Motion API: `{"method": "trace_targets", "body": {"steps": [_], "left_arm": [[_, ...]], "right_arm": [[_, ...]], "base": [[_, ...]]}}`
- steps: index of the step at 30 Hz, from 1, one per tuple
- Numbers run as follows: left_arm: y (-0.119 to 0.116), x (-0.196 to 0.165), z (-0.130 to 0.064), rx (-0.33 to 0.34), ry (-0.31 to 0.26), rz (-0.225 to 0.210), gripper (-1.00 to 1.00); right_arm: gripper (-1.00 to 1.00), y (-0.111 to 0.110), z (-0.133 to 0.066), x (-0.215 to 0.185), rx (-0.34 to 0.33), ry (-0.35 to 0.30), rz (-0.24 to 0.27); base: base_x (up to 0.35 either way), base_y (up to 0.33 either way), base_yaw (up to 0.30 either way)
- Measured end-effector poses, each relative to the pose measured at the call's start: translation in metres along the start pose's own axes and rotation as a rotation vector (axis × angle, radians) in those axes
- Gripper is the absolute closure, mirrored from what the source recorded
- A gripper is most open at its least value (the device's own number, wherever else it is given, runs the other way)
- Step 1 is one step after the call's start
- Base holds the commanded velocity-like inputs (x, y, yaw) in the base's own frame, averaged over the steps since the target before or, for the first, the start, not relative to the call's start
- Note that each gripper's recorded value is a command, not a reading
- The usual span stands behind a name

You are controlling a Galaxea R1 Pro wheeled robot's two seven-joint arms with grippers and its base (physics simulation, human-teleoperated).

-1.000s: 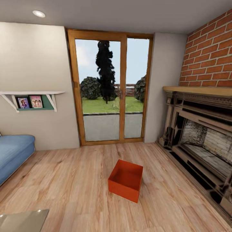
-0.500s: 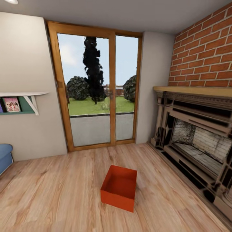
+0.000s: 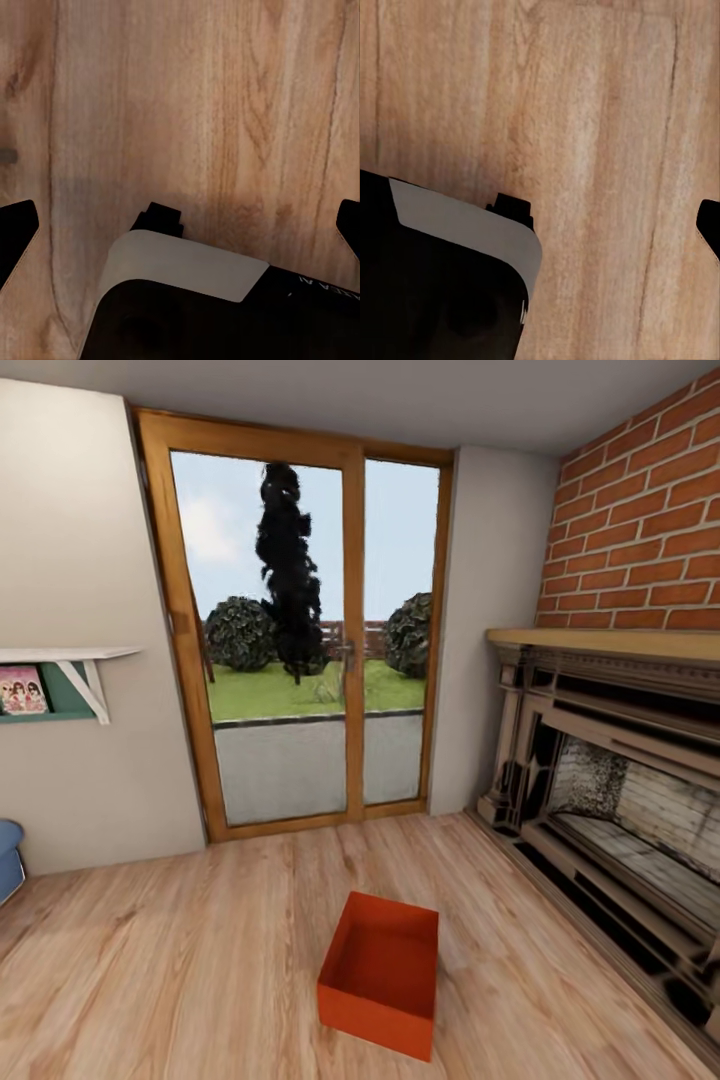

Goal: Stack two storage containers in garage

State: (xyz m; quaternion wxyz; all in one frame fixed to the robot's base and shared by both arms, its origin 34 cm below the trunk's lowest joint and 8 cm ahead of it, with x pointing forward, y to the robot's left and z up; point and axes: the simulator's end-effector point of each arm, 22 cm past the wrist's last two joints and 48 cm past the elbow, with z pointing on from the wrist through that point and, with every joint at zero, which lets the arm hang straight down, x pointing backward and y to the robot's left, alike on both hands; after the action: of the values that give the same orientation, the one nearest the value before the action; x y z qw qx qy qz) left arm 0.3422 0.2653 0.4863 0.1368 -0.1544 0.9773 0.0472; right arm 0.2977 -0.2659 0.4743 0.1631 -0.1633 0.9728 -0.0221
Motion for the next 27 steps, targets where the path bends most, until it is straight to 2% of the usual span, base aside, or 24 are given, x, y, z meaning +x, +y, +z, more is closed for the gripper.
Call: {"method": "trace_targets", "body": {"steps": [9, 27], "left_arm": [[0.0, 0.0001, 0.0, 0.0, 0.0, 0.0, -1.0], [-0.0001, 0.0, 0.0, 0.0, 0.0, -0.001, -1.0]], "right_arm": [[-1.0, 0.0032, 0.0001, -0.0012, -0.004, -0.002, 0.0], [-1.0, 0.0027, 0.0001, -0.0009, -0.003, -0.002, 0.002]], "base": [[0.322, 0.096, -0.028], [0.322, 0.084, -0.234]]}}
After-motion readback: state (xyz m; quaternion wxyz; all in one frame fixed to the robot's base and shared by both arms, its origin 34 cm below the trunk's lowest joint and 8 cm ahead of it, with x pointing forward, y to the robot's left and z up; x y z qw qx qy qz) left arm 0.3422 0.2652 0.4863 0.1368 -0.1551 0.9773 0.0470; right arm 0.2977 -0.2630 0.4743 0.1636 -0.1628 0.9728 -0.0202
